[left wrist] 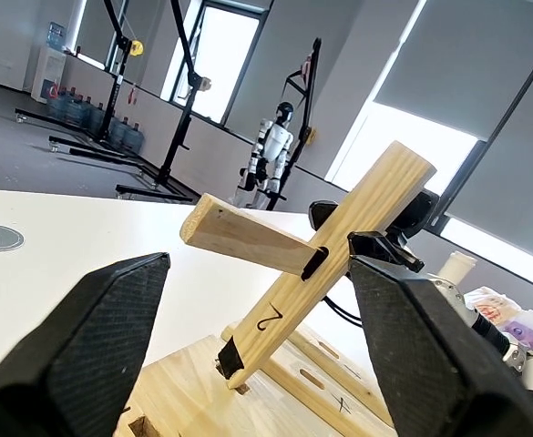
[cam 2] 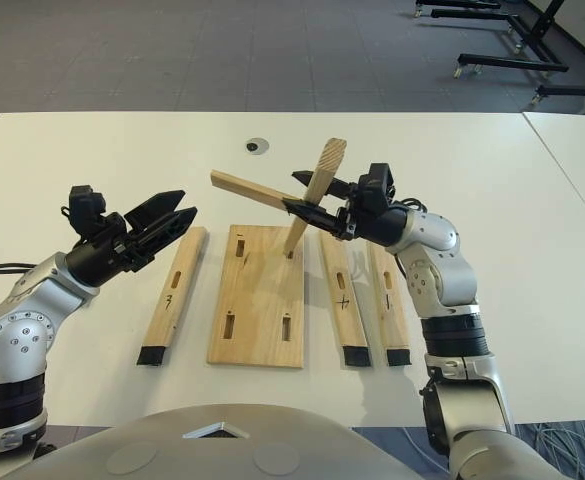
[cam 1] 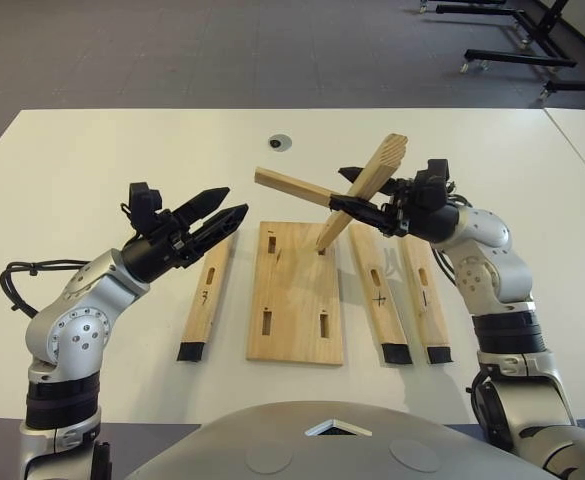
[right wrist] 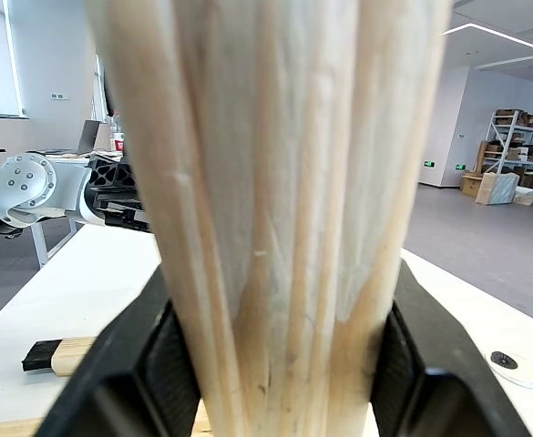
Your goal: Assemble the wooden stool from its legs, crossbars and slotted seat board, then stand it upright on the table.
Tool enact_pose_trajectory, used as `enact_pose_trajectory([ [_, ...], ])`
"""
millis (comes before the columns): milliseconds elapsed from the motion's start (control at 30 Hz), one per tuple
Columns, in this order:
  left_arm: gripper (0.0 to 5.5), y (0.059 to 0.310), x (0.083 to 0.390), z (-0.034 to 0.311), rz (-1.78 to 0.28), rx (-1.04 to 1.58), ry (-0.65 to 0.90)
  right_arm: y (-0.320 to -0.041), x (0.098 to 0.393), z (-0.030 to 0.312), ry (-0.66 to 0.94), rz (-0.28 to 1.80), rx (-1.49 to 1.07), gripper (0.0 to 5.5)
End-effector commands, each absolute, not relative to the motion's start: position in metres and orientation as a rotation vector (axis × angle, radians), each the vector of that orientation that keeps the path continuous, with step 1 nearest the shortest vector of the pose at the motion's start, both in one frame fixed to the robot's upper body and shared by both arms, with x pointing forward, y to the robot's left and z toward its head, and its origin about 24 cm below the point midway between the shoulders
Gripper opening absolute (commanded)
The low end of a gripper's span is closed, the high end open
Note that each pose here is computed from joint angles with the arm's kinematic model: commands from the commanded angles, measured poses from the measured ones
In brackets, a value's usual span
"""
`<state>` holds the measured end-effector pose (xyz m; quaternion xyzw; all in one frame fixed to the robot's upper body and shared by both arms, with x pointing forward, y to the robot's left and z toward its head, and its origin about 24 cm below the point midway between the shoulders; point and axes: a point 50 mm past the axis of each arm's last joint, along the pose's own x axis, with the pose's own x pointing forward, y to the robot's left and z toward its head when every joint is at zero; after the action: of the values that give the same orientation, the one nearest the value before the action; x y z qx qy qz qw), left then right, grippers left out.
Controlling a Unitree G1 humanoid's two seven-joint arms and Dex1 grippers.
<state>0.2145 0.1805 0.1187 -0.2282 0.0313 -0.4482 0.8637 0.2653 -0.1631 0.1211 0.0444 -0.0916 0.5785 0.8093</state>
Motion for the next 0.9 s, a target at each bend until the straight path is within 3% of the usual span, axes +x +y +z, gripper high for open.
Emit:
enact_pose_trajectory([
  [33, 3.59, 0.182, 0.216, 0.117, -0.936, -0.457, 0.081, -0.168, 0.268, 0.12, -0.142, 1.244, 0.073, 2.05],
  [400, 3.59, 0.181, 0.213, 0.114, -0.933, -0.457, 0.085, -0.178, 0.272, 0.133, -0.16, 1.258, 0.028, 2.05],
  [900, 3.59, 0.179, 0.213, 0.112, -0.932, -0.454, 0.09, -0.175, 0.268, 0.114, -0.043, 1.337, 0.042, 2.05],
])
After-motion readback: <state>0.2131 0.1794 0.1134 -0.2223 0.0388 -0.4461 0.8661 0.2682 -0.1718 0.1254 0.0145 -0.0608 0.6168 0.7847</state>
